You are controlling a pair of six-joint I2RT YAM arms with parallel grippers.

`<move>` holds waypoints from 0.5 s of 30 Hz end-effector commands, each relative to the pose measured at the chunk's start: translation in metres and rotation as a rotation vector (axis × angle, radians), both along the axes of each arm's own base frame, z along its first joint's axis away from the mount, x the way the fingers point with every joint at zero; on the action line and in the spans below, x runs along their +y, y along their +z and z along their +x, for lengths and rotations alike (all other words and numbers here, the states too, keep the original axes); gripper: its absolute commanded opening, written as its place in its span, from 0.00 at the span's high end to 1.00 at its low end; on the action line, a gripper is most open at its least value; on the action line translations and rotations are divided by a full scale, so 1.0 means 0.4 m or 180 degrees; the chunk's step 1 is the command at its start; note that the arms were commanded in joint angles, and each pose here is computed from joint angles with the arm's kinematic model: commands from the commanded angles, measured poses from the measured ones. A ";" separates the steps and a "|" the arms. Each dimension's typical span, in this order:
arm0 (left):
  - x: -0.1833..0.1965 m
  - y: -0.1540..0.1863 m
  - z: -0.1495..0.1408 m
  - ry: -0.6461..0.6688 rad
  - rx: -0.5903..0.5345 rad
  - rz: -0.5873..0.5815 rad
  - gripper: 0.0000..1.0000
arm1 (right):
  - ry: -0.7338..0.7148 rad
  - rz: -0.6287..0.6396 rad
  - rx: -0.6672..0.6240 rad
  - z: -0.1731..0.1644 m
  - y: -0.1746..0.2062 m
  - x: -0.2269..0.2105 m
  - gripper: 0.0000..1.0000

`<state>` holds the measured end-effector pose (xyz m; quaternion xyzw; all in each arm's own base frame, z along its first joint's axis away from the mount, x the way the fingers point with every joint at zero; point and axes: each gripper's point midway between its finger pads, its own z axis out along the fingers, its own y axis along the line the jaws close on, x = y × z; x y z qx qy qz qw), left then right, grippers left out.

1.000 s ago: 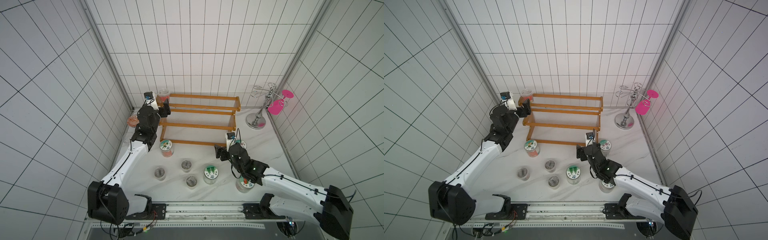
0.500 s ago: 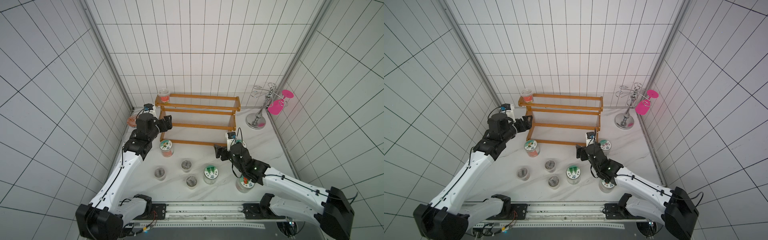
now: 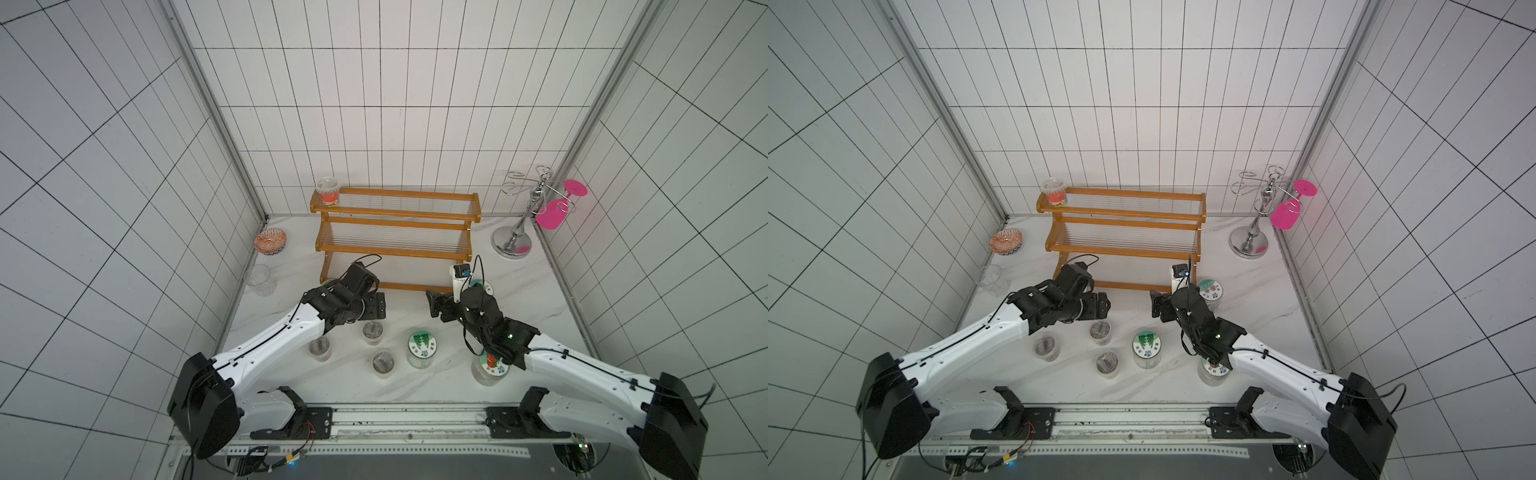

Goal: Place the seed container on the shelf
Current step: Pick up the seed jar at the center of the board.

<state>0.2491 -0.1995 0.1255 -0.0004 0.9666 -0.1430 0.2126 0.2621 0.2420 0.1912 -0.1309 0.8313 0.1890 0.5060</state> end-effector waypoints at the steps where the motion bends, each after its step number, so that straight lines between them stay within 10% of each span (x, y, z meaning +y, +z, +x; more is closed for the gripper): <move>1: 0.017 -0.062 -0.045 0.0195 0.0262 0.0175 0.09 | -0.0040 -0.0033 0.0064 0.000 -0.029 -0.012 0.09; 15: -0.001 -0.138 -0.069 0.0079 0.0418 0.0379 0.05 | -0.0090 0.0000 0.0053 0.001 -0.028 -0.023 0.09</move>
